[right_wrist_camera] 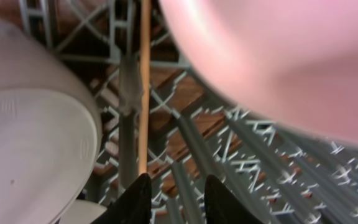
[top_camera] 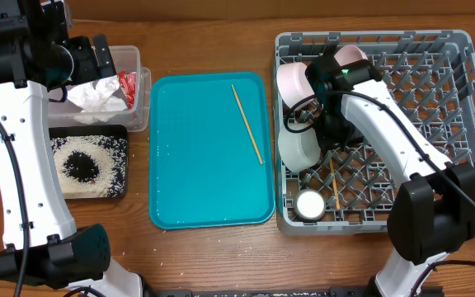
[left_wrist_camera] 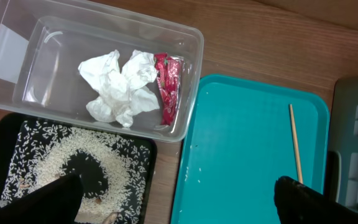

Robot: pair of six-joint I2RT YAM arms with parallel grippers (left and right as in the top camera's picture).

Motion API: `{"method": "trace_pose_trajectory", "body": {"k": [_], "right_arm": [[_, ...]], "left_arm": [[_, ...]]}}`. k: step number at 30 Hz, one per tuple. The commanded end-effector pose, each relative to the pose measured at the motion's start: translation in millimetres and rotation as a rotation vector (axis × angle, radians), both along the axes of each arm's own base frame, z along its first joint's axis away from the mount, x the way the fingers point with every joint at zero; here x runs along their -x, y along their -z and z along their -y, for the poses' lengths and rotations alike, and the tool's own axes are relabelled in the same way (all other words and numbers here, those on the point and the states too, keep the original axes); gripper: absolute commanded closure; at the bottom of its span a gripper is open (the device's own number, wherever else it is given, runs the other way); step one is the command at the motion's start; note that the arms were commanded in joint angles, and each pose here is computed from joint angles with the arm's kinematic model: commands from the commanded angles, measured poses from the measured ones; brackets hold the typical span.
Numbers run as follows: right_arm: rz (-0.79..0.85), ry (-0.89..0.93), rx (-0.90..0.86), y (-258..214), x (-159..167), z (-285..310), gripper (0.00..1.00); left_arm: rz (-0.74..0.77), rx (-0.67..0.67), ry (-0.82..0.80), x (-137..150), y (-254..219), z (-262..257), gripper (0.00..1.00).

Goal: Sort waste into correct bins and load items into the dishwasher
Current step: 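Lower the chopstick into the rack slots and open the right gripper, then move right gripper back to the remaining chopstick and grasp it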

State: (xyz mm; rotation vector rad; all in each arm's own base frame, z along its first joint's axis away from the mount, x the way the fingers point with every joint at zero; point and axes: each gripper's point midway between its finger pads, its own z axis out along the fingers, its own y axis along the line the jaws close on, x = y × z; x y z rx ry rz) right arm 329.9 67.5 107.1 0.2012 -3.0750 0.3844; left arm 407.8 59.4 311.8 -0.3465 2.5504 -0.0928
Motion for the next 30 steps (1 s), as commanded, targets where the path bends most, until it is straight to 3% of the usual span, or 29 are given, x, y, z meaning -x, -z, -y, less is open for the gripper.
{"method": "trace_pose_trajectory", "body": {"k": [1, 8, 14, 19, 30], "right_arm": [[0.039, -0.006, -0.072, -16.8, -9.2, -13.9, 0.69], [0.236, -0.104, -0.319, -79.6, -47.4, -79.3, 0.68], [0.401, -0.261, -0.444, -95.3, -70.7, -159.5, 0.58], [0.394, -0.339, -0.445, -54.5, -81.1, -208.4, 0.58], [0.259, -0.387, -0.365, 44.4, -94.1, -216.7, 0.59]], "left_arm": [[0.006, 0.001, -0.009, -3.3, -1.4, 0.8, 0.0], [0.006, 0.001, -0.002, -3.7, -1.4, 3.8, 0.0], [0.006, 0.001, -0.002, -3.7, -1.4, 3.8, 0.0], [0.006, 0.001, -0.002, -3.7, -1.4, 3.8, 0.0], [0.006, 0.001, -0.002, -3.7, -1.4, 3.8, 0.0]]}}
